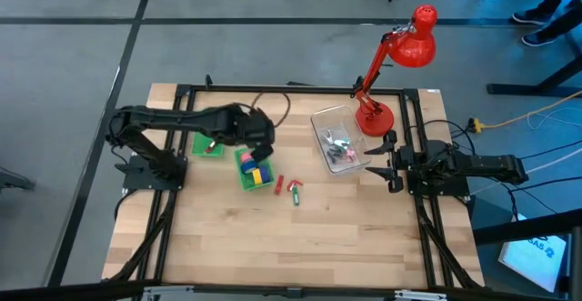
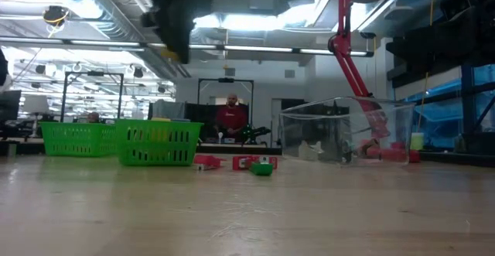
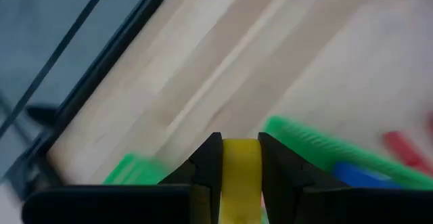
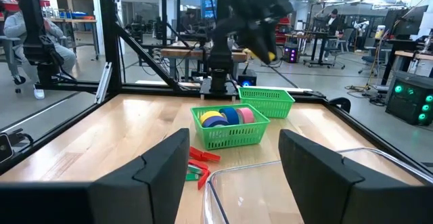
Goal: Pick and place Stapler, Stapler remover, tape
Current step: Put the yellow stapler into the left green bin
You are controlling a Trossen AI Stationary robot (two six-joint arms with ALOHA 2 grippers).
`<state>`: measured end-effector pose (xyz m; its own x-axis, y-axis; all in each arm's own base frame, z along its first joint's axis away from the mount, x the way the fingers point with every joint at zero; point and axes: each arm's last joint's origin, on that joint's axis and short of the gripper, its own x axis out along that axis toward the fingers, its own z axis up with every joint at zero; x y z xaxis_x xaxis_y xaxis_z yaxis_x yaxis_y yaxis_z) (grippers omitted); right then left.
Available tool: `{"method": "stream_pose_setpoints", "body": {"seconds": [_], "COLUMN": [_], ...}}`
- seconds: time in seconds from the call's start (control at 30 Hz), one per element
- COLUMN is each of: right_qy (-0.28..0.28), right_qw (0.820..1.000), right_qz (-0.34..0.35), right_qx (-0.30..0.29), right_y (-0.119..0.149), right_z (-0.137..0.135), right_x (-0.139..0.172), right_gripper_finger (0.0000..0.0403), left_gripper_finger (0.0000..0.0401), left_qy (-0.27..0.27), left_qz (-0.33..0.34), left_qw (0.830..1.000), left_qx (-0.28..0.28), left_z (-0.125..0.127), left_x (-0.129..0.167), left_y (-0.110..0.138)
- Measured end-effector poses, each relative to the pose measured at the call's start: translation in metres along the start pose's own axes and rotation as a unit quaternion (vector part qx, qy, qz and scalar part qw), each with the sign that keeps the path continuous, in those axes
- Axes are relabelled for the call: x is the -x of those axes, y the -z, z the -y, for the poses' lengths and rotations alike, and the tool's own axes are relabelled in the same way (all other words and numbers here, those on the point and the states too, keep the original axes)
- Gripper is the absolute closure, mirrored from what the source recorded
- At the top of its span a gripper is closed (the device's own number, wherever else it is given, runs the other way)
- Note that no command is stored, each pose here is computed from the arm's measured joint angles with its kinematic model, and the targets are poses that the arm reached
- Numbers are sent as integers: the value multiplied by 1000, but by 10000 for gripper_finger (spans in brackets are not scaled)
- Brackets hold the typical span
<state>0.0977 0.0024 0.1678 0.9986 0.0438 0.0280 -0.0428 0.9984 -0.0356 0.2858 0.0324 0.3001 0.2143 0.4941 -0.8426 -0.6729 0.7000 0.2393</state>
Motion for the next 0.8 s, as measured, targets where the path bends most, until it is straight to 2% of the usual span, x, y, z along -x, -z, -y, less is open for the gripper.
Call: {"method": "stream_pose_setpoints", "body": {"seconds": [0.2,0.37,0.5,0.67,0.8], "right_qy": [0,0,0,0,0], "right_qw": [1000,1000,1000,1000,1000], "right_qz": [0,0,0,0,0], "right_qx": [0,0,0,0,0], "right_y": [0,0,0,0,0], "right_z": [0,0,0,0,0], "right_x": [0,0,0,0,0], "right_gripper_finger": [171,171,171,171,171], "left_gripper_finger": [326,328,327,320,324], "left_qy": [-57,-73,-54,-37,-16], "left_qz": [-75,-148,-224,-314,-361], "left_qw": [995,985,973,948,931], "left_qx": [34,44,30,-16,-47], "left_z": [-33,-56,-71,-87,-99], "left_x": [-8,-19,-31,-47,-60], "left_y": [3,7,17,35,45]}}
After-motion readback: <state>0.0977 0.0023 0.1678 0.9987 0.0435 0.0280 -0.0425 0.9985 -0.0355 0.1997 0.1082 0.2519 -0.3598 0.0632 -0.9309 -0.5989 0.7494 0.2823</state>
